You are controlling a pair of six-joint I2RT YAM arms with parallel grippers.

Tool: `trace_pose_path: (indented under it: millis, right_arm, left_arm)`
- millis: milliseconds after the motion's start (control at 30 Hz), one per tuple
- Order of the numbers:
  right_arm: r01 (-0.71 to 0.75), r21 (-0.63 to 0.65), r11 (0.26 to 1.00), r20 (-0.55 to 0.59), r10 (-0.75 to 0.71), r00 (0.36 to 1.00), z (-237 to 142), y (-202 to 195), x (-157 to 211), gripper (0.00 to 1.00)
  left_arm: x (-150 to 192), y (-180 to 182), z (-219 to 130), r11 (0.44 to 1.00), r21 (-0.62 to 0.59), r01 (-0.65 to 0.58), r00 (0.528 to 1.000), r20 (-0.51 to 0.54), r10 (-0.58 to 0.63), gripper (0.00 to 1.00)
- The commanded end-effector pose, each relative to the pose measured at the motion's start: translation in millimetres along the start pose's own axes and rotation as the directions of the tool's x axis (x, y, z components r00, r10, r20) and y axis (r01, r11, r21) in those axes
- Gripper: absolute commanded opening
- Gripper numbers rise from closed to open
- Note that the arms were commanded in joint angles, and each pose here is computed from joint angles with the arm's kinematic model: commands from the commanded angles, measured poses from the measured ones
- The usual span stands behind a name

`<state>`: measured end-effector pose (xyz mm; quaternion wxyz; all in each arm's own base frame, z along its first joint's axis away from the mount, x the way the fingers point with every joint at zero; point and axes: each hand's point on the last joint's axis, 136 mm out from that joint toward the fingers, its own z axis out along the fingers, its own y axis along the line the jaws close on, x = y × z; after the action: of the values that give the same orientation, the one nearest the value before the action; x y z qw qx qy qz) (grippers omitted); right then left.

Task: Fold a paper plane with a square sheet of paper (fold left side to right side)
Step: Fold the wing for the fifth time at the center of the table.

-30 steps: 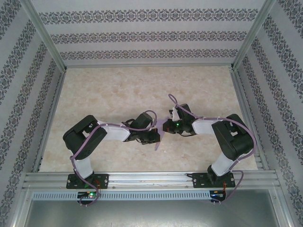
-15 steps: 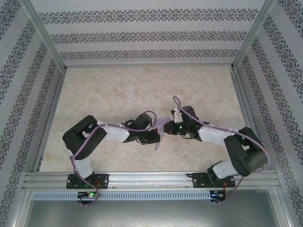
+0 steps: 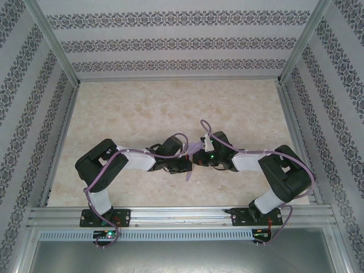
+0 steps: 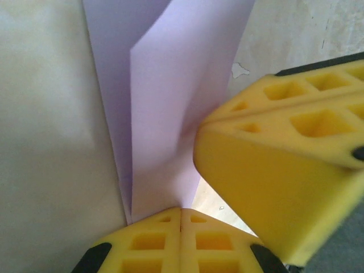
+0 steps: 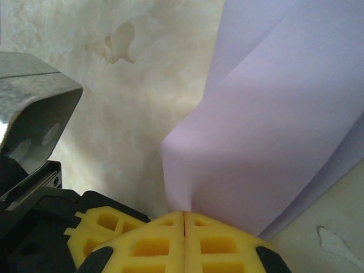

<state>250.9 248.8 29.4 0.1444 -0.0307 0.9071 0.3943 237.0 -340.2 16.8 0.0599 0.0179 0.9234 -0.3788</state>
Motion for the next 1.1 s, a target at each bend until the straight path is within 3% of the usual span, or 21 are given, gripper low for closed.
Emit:
trace_pose_path:
  millis: [0, 467, 1067]
  right_arm:
    - [0.024, 0.031, 0.999, 0.01, -0.025, 1.0, 5, -5, -4, 0.0]
    - [0.017, 0.114, 0.993, 0.01, -0.018, 1.0, 5, -36, -14, 0.0]
    - [-0.011, 0.17, 0.985, 0.063, 0.001, 0.998, -6, -62, -58, 0.0]
  left_arm:
    - [36, 68, 0, 0.966, -0.252, 0.055, 0.993, -0.085, -0.079, 0.0]
    - [44, 83, -3, 0.948, -0.312, 0.059, 0.99, -0.102, -0.095, 0.0]
    - [48, 89, -3, 0.944, -0.325, 0.064, 0.989, -0.107, -0.104, 0.0]
